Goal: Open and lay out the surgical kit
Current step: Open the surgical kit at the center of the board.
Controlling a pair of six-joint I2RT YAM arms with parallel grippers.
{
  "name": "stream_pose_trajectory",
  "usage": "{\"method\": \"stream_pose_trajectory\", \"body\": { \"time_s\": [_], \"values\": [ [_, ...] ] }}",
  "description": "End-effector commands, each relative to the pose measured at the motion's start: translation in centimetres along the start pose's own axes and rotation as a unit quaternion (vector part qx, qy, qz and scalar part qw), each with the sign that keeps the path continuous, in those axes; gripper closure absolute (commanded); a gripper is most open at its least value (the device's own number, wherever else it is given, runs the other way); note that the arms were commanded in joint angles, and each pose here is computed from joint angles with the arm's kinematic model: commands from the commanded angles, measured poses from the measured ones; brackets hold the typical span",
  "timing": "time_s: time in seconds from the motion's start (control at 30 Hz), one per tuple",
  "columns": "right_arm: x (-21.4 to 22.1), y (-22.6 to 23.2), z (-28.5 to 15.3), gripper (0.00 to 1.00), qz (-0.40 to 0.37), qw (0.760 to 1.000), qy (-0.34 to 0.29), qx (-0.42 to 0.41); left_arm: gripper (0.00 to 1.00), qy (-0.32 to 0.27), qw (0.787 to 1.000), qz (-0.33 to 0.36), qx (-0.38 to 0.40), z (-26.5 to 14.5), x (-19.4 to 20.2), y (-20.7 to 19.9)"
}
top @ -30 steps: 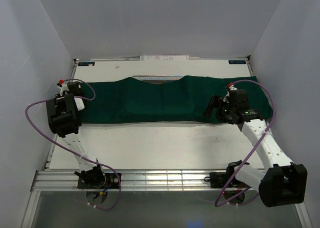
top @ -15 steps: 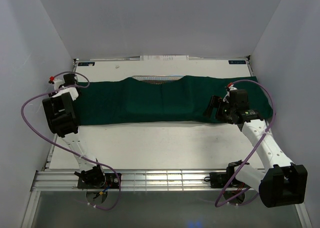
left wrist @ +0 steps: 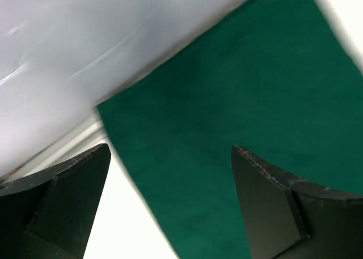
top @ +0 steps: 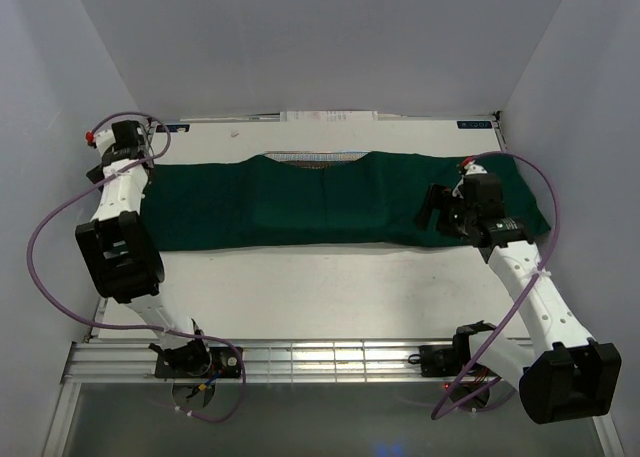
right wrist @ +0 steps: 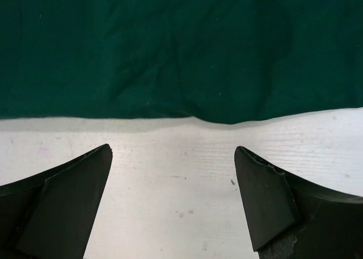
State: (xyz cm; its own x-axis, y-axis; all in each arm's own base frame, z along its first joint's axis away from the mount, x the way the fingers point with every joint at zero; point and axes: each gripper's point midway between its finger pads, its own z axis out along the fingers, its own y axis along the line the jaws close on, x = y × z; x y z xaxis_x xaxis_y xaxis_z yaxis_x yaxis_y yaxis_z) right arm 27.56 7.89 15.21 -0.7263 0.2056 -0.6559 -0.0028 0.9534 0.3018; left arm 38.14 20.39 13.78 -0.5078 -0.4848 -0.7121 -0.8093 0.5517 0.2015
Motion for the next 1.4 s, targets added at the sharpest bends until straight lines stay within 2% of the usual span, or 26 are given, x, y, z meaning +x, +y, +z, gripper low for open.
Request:
{"method": "stream_pose_trajectory", "body": {
  "time_s": [0.0,0.1,0.33,0.47,0.8,1.0,1.37],
  "values": [
    [-4.5,-0.9,-0.9,0.06,-0.010,0.997,-0.057,0.053,0.02,0.012,0.994,-0.041,0.102,-2.2,-1.4,-3.9],
    [-5.6,-2.3,0.0,0.06,0.001,0.993,-0.059,0.099,0.02,0.035,0.990,-0.055,0.128,-0.9,-1.1,-6.5],
    [-8.1,-4.0,1.9,0.04,0.019,0.986,-0.056,0.156,0.10,0.081,0.981,-0.082,0.154,2.5,0.8,-11.3],
    [-9.0,-3.9,2.8,0.04,0.032,0.986,-0.051,0.153,0.11,0.086,0.982,-0.087,0.146,3.6,1.6,-12.5],
    [-8.0,-4.9,5.3,0.04,0.030,0.987,-0.023,0.159,0.13,0.083,0.987,-0.092,0.102,6.0,2.8,-12.1],
    [-7.5,-6.2,5.8,0.04,0.037,0.985,-0.020,0.168,0.13,0.072,0.991,-0.072,0.083,7.0,2.9,-12.1],
    [-7.7,-6.8,6.3,0.04,0.048,0.984,-0.020,0.170,0.13,0.077,0.996,-0.041,0.017,8.7,5.4,-9.5]
  ]
}}
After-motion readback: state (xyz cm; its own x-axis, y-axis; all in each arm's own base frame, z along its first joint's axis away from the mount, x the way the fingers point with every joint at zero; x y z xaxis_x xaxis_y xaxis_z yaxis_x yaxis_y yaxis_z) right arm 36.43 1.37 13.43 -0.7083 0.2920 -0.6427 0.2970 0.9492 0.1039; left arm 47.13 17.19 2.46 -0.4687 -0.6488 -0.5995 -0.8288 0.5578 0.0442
